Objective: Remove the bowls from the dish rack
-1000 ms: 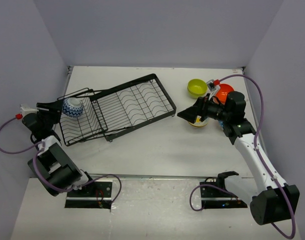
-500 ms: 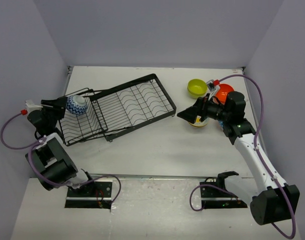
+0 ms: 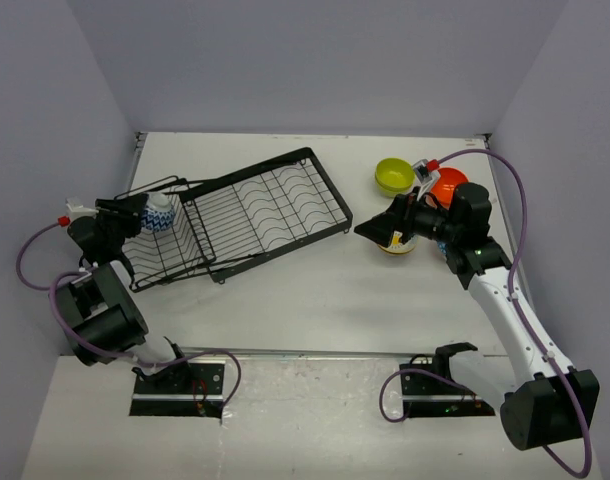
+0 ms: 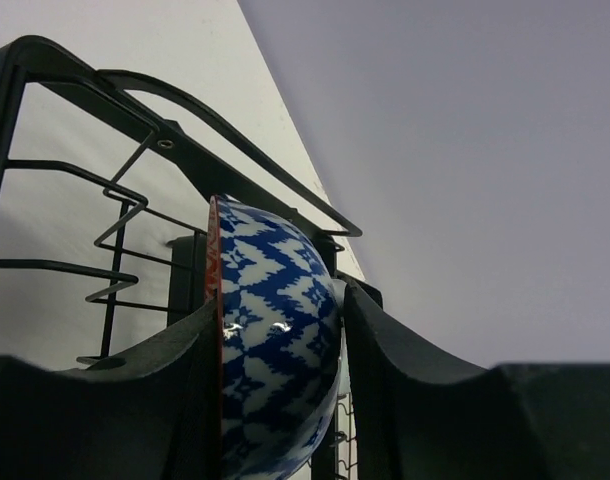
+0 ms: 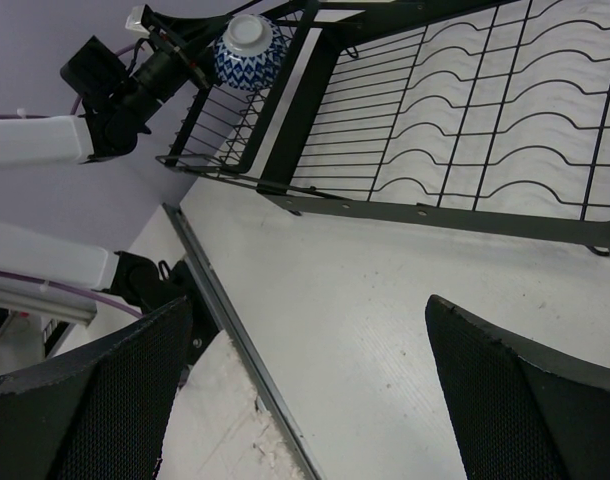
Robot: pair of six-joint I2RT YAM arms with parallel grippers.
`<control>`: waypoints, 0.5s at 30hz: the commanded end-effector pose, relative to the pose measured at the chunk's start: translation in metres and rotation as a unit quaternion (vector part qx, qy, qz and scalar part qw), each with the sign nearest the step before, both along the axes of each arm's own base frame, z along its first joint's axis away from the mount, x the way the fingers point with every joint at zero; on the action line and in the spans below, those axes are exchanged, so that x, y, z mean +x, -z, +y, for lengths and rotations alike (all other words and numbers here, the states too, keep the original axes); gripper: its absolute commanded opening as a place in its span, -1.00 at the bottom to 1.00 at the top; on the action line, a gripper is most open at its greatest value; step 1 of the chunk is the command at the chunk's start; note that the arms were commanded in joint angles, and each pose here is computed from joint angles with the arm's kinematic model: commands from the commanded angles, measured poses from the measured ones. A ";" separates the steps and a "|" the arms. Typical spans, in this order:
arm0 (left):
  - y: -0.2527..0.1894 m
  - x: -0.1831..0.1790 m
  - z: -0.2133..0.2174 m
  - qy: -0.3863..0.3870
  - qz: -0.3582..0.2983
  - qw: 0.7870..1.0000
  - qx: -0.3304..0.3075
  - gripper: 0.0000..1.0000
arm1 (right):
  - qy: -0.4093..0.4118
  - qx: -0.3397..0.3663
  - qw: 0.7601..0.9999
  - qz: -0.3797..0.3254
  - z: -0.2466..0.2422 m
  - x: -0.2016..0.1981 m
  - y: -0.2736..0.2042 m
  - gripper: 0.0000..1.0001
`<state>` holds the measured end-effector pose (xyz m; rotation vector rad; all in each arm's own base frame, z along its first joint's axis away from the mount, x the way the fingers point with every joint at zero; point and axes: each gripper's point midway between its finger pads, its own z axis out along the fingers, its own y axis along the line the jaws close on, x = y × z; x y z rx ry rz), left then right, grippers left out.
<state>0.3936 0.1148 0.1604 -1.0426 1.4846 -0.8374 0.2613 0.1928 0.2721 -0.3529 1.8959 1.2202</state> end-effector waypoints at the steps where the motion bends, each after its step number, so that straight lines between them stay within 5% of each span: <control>1: -0.021 0.010 -0.001 0.009 -0.038 0.999 0.015 -0.10 | 0.001 -0.004 1.000 -0.020 0.000 0.003 -0.004 0.98; 7: -0.027 0.010 -0.003 0.011 -0.045 0.999 0.020 -0.17 | 0.000 -0.004 1.000 -0.018 0.001 0.003 -0.002 0.98; 15: -0.038 0.013 -0.005 0.015 -0.049 0.998 0.037 -0.71 | 0.000 -0.004 1.000 -0.017 0.001 0.002 -0.002 0.98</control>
